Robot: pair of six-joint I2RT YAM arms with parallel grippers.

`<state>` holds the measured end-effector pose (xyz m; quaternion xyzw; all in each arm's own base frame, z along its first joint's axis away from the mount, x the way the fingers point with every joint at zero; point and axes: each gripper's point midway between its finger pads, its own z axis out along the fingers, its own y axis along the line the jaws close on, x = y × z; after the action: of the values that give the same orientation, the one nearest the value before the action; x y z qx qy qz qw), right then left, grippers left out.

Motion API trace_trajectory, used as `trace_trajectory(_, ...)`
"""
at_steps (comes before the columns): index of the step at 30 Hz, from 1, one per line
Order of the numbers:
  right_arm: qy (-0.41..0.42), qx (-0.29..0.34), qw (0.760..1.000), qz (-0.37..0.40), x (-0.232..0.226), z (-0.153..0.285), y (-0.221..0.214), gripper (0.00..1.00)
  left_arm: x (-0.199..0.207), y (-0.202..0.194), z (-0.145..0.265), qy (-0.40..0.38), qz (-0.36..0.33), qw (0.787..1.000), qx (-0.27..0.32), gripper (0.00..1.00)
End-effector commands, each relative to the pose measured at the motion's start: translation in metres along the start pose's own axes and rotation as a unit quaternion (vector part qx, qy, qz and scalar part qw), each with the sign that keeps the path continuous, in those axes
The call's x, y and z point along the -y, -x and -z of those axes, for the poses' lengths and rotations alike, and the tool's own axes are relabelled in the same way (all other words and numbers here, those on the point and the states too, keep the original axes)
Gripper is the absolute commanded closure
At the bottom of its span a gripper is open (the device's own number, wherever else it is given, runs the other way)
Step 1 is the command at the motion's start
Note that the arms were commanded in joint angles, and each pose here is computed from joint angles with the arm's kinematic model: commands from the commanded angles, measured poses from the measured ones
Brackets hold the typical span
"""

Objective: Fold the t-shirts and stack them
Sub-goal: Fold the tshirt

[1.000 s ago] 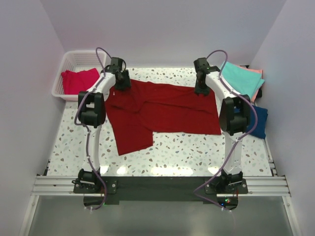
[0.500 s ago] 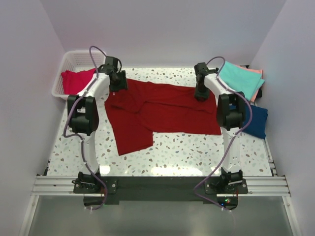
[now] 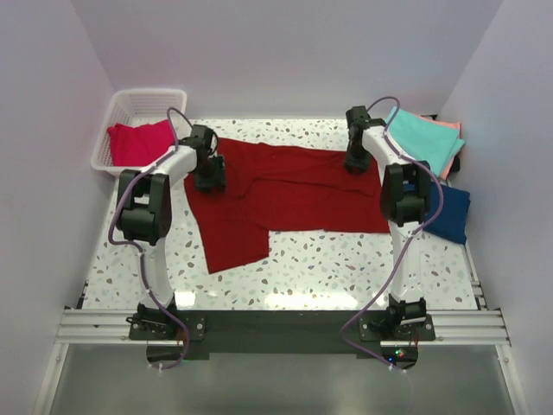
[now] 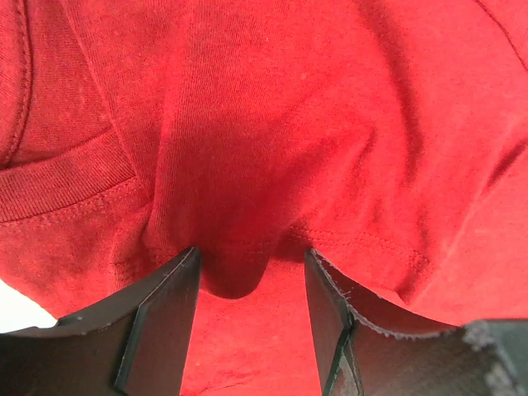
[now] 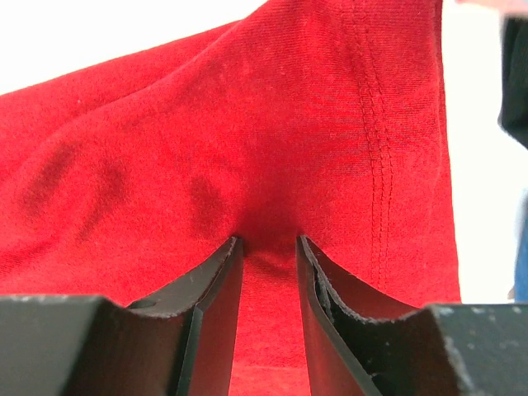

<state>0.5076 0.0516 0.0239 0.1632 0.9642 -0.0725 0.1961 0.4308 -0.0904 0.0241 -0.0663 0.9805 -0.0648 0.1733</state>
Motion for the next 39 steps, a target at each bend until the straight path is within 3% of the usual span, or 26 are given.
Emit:
trace_trajectory(1,-0.025,-0.029,0.999,-0.018,0.016,-0.032,-0.006,0.63,-0.007,-0.005,-0.006,0.021,0.006,1.0,-0.015,0.42)
trace_trajectory(9,-0.021,-0.008,0.999,-0.028,0.01,-0.035,0.021,0.63,-0.006,-0.003,-0.02,0.034,0.019,0.999,-0.038,0.43)
trace_trajectory(15,-0.017,0.007,0.999,-0.039,0.008,-0.036,0.032,0.62,-0.003,0.02,-0.038,0.04,0.024,0.999,-0.021,0.44)
trace_trajectory(20,-0.004,0.023,0.999,-0.043,0.005,-0.028,0.041,0.62,0.019,0.051,-0.031,-0.007,0.015,1.0,0.021,0.45)
trace_trajectory(23,0.016,0.04,0.998,-0.041,0.001,-0.013,0.051,0.62,0.022,0.069,-0.012,-0.01,0.003,0.998,0.054,0.44)
trace_trajectory(29,0.067,0.137,0.987,-0.04,0.002,0.054,0.085,0.57,0.028,0.092,0.049,-0.03,0.001,0.988,0.152,0.41)
trace_trajectory(33,0.074,0.186,0.979,-0.045,0.013,0.1,0.1,0.52,0.026,0.096,0.1,-0.033,0.003,0.977,0.212,0.32)
trace_trajectory(39,0.074,0.196,0.977,-0.041,0.024,0.143,0.091,0.51,0.01,0.063,0.127,-0.012,0.014,0.978,0.206,0.25)
